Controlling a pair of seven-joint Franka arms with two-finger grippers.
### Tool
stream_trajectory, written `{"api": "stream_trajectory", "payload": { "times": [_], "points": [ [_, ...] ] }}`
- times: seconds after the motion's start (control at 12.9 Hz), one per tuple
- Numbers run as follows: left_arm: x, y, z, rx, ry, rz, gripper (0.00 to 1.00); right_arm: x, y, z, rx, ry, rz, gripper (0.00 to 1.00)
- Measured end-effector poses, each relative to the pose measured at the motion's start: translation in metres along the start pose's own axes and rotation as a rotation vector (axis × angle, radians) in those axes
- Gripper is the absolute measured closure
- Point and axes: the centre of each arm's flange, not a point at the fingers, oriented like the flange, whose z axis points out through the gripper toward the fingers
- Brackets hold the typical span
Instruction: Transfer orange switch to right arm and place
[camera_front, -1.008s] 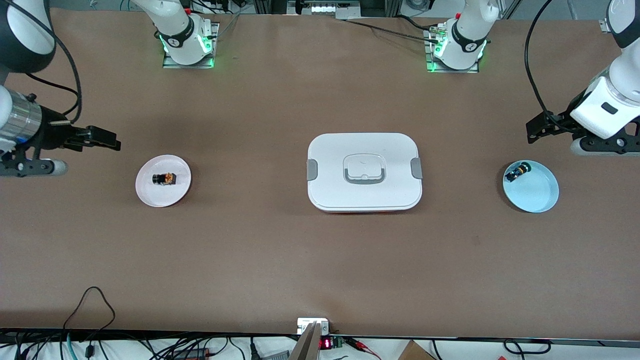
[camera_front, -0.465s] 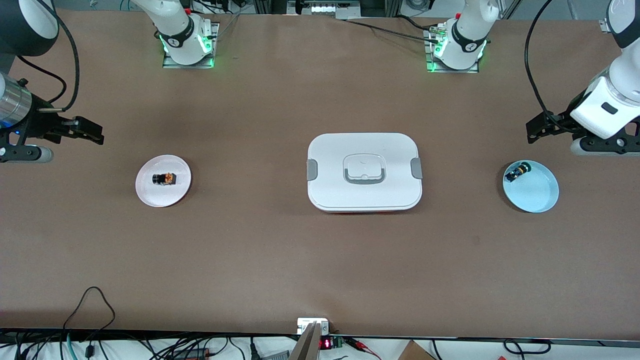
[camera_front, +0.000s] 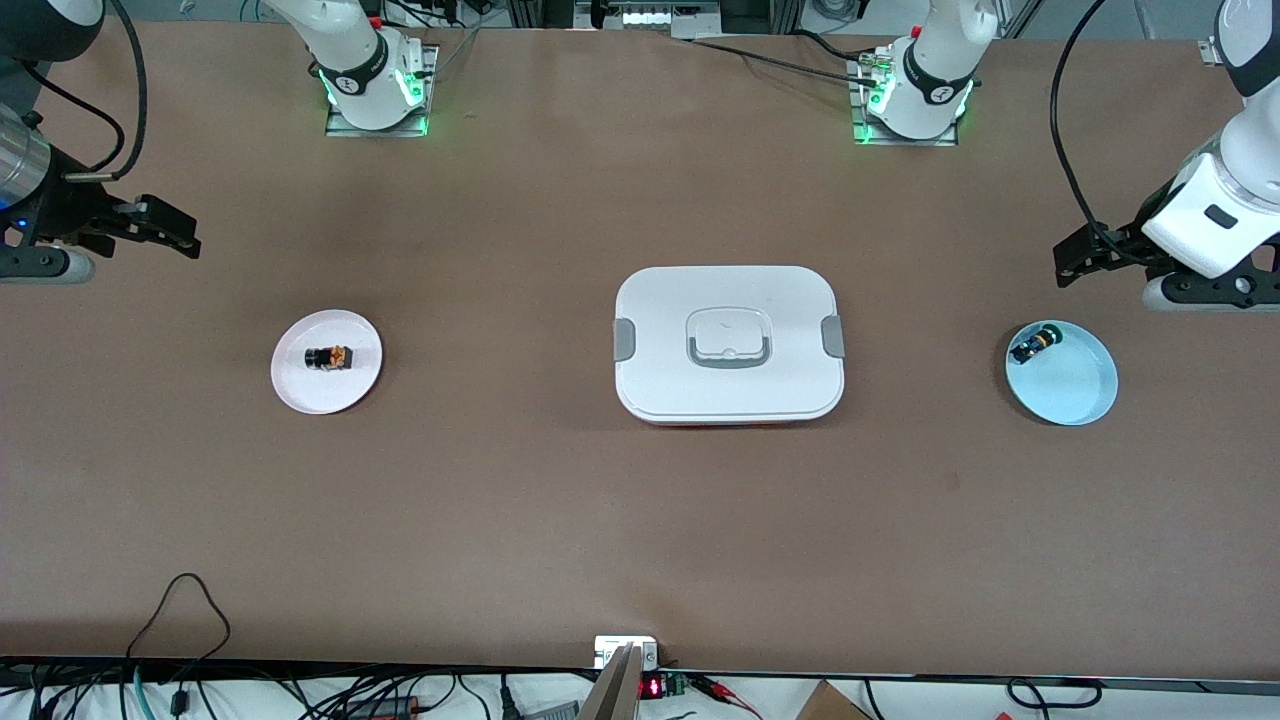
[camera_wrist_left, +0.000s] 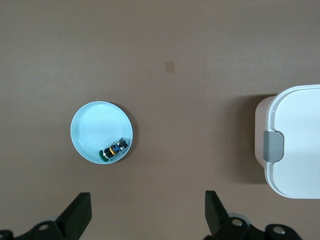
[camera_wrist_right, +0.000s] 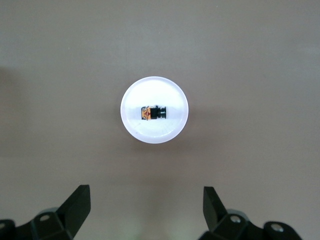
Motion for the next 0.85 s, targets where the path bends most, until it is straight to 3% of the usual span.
{"api": "stream_trajectory", "payload": {
  "times": [0.23,0.47,0.85],
  "points": [
    [0.0000,-0.0003,0.0000,0.000,0.000,0.000,0.00,-0.0006,-0.0009,0.0020,0.008,-0.011,-0.005,0.00],
    [0.0000,-0.0003,0.0000,0.000,0.000,-0.001,0.00,0.0047,-0.0011,-0.0029,0.008,0.040,-0.007,0.00],
    [0.0000,-0.0003,0.0000,0.000,0.000,-0.001,0.00,0.0053,-0.0034,-0.0035,0.012,0.046,-0.011,0.00]
  ]
}}
